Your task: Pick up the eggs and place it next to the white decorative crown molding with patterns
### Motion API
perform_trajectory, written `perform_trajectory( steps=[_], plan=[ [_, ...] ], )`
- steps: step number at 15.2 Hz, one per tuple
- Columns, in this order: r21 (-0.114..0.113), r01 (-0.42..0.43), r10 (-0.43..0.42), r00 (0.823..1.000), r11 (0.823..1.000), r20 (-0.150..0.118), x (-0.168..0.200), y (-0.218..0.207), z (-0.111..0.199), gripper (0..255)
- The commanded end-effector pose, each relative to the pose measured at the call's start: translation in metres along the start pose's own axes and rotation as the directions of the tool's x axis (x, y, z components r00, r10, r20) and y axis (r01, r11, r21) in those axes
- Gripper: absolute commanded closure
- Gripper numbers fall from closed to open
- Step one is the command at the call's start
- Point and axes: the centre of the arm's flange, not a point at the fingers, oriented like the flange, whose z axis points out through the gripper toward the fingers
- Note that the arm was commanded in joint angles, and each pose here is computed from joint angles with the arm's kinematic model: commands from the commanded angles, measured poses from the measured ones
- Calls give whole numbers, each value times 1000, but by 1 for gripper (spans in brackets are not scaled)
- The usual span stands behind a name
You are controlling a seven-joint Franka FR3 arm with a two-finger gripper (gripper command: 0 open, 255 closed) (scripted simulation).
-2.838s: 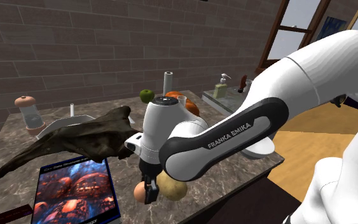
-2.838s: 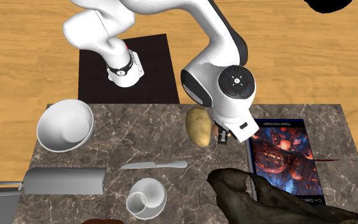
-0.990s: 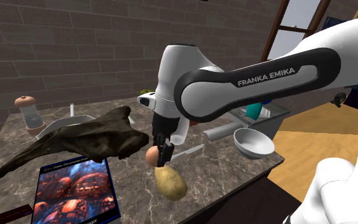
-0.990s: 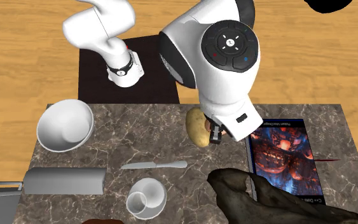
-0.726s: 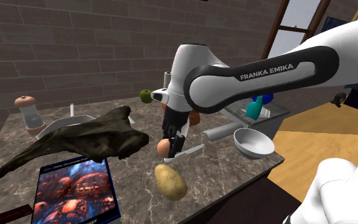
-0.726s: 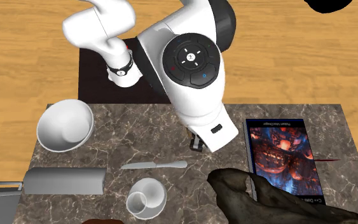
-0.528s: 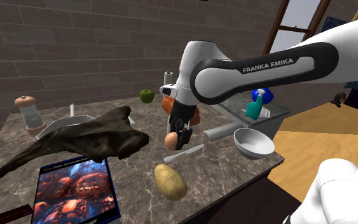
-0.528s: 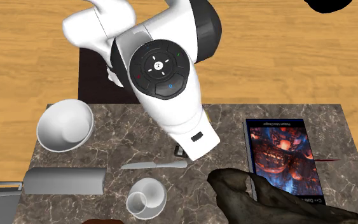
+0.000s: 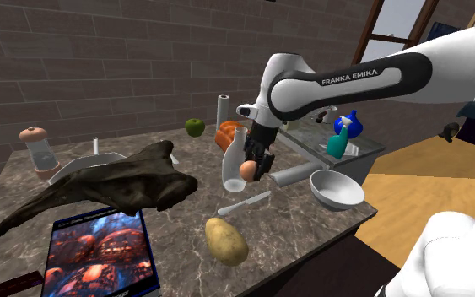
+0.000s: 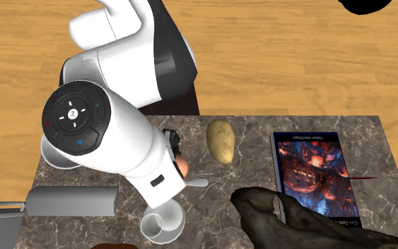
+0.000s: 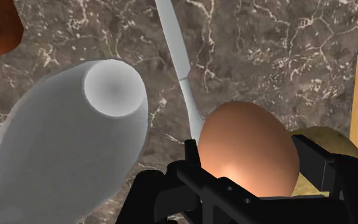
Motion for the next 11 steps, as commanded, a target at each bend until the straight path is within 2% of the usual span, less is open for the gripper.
perform_trajectory(
  steps=[1,11],
  plan=[
    [0,1,-1,1000,1000,-1,-24,14,-4,255],
    [0,1,-1,1000,1000,-1,-131,89,-24,255]
  ],
)
